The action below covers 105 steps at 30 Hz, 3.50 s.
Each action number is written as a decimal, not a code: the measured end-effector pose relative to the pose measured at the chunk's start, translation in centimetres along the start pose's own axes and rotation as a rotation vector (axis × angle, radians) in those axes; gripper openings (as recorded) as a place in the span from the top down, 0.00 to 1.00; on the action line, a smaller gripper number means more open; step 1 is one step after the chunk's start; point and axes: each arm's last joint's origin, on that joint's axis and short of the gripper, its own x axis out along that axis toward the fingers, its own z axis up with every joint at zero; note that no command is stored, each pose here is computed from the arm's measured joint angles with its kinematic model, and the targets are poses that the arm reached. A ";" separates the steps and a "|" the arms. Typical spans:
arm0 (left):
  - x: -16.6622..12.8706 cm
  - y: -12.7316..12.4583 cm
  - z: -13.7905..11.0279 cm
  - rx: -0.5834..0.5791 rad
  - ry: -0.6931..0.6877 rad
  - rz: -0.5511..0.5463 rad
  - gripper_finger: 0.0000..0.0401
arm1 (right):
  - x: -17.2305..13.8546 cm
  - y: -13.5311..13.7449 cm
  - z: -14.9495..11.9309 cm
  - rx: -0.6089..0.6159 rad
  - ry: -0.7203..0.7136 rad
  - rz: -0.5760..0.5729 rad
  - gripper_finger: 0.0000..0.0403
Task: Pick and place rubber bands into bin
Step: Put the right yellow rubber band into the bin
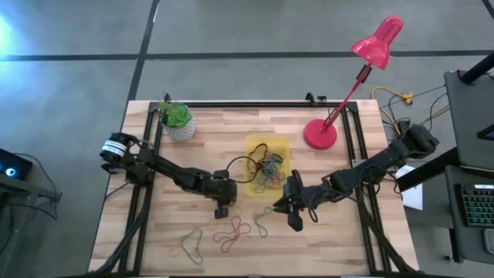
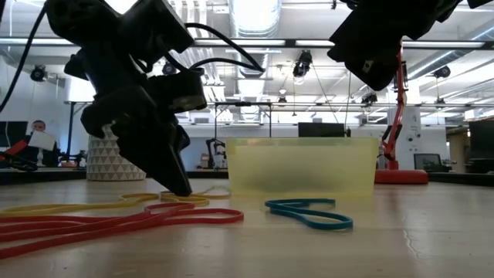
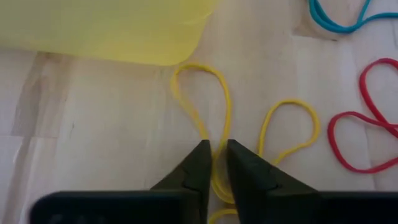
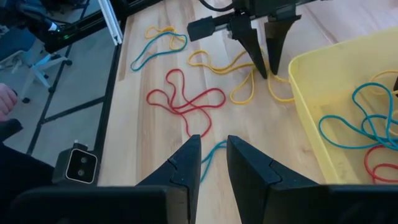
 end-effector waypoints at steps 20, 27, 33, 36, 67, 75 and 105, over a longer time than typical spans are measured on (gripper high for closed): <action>-3.2 -0.1 1.4 -0.007 -0.106 0.001 1.00 | 0.0 0.0 0.0 0.004 0.000 0.000 0.83; -5.9 -0.3 2.6 -0.004 -0.226 0.001 1.00 | 0.0 0.0 0.0 0.004 0.000 0.000 0.83; -8.3 -0.3 3.5 0.017 -0.333 0.028 1.00 | 0.0 0.0 0.0 0.000 0.000 0.000 0.83; -9.4 -0.2 3.9 0.015 -0.379 0.048 1.00 | 0.0 0.0 0.0 -0.001 0.001 -0.001 0.83; -8.4 6.2 12.5 0.068 -0.498 0.185 1.00 | 0.0 0.0 0.0 0.017 0.001 -0.004 0.83; -6.4 7.0 12.9 0.060 -0.452 0.187 1.00 | -0.1 0.3 -0.2 0.023 0.010 0.006 0.83; -6.4 6.9 12.8 0.064 -0.439 0.167 0.87 | -0.1 0.4 -0.3 0.038 0.012 0.010 0.83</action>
